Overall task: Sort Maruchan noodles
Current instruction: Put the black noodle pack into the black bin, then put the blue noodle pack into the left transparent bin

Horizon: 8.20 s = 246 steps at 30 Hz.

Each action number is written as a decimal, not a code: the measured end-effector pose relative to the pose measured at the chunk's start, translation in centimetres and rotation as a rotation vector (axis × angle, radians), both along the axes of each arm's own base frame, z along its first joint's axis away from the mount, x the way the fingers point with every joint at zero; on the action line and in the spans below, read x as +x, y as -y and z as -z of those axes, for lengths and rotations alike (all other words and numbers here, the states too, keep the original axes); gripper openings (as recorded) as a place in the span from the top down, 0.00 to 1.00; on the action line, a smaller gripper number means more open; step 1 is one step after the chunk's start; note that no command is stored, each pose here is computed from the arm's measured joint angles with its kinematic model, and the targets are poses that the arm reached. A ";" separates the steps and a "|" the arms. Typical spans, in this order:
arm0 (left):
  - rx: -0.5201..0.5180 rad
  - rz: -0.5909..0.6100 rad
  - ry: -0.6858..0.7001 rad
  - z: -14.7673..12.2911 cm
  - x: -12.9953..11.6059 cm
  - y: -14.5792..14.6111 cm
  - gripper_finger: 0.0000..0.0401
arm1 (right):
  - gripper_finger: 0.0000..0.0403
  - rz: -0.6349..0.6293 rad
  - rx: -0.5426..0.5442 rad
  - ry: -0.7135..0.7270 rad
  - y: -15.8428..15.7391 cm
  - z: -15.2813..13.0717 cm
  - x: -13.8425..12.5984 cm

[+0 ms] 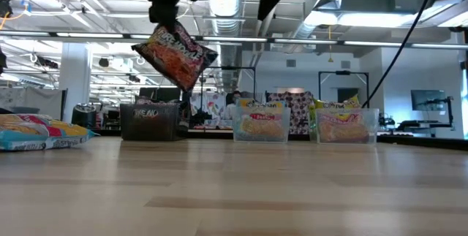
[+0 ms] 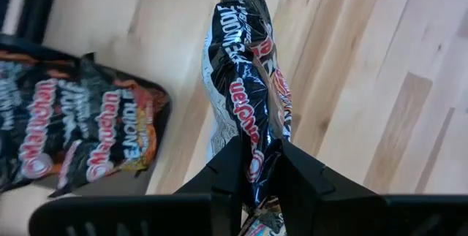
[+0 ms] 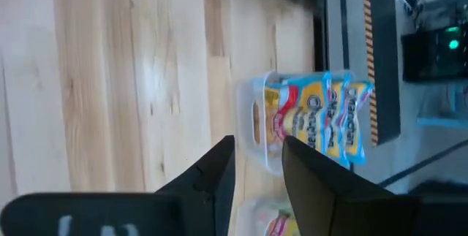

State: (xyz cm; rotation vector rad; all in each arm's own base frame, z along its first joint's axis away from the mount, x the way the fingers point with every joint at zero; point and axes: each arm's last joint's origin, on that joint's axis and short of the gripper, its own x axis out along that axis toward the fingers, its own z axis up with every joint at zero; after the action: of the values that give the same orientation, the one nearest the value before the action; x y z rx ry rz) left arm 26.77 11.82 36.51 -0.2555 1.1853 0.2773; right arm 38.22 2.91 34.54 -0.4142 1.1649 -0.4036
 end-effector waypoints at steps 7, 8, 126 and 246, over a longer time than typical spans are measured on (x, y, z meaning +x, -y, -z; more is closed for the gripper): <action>0.049 -0.090 0.095 -2.8 -3.8 -0.9 0.88 | 0.67 0.061 0.023 -0.030 -0.7 0.1 -0.9; 0.059 -0.101 0.114 -3.2 -4.3 -0.9 0.88 | 0.67 0.067 0.025 -0.029 -0.7 0.2 -0.9; 0.302 -0.205 0.379 4.1 -11.3 -5.2 0.61 | 0.67 0.145 0.065 0.036 -1.3 0.2 -0.8; -0.090 -0.158 0.288 2.3 -11.9 0.4 0.61 | 0.67 0.120 0.198 -0.002 -1.5 0.4 -0.9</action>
State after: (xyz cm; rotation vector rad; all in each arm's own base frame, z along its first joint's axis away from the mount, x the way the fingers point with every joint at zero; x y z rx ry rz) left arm 14.89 11.38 34.22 -0.4542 0.8950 0.3143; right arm 37.32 4.36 34.13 -0.1733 1.2230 -0.3872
